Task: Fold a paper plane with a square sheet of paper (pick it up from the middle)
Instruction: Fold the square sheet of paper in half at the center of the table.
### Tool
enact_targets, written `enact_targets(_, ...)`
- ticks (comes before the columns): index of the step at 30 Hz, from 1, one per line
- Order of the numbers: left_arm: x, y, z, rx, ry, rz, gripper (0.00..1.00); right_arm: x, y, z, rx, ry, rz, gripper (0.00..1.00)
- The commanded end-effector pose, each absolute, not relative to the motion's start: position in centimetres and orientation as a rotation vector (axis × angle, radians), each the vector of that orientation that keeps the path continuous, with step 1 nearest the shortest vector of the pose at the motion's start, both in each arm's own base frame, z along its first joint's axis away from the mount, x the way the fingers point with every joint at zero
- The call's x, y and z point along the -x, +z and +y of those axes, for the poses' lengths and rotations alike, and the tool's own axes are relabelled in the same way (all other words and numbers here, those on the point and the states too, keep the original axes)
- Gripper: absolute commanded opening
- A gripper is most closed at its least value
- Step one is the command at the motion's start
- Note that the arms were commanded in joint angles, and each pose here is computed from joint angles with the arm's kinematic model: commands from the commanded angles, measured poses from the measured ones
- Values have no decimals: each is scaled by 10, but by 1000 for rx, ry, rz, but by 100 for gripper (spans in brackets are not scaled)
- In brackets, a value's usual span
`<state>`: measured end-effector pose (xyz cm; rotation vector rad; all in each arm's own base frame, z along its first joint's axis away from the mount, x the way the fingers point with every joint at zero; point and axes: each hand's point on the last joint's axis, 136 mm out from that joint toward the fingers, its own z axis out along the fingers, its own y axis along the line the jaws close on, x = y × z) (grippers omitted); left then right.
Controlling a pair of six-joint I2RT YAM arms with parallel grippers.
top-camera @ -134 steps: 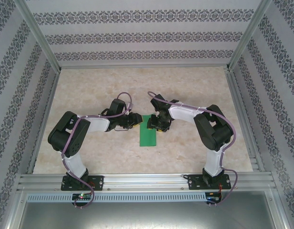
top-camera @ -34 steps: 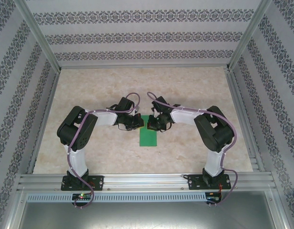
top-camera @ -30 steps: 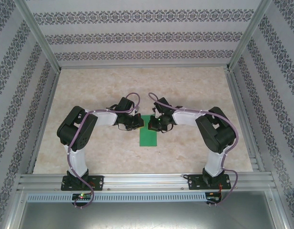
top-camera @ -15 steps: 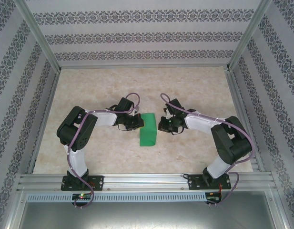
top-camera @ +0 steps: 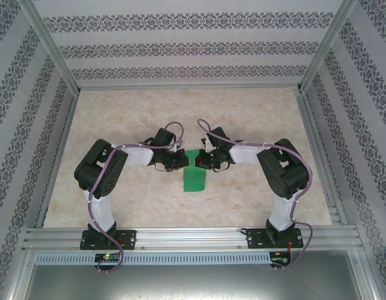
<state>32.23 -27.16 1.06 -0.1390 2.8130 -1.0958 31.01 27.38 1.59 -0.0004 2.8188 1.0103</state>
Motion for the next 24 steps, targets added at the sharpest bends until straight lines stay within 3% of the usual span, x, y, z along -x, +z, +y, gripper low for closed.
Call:
enact_targets(1, -230, -83, -194, 352, -530, 3253, 0, -306, 1, 244, -68, 950, 2827, 0)
enact_targets(8, -228, -86, -194, 355, -535, 3259, 0, -314, 8, 195, -200, 898, 2769, 0)
enact_targets(14, -230, -84, -196, 351, -551, 3253, 0, -327, 56, 243, -90, 1072, 2627, 0)
enact_targets(24, -229, -84, -196, 358, -550, 3253, 0, -346, 32, 279, -112, 1136, 2663, 0)
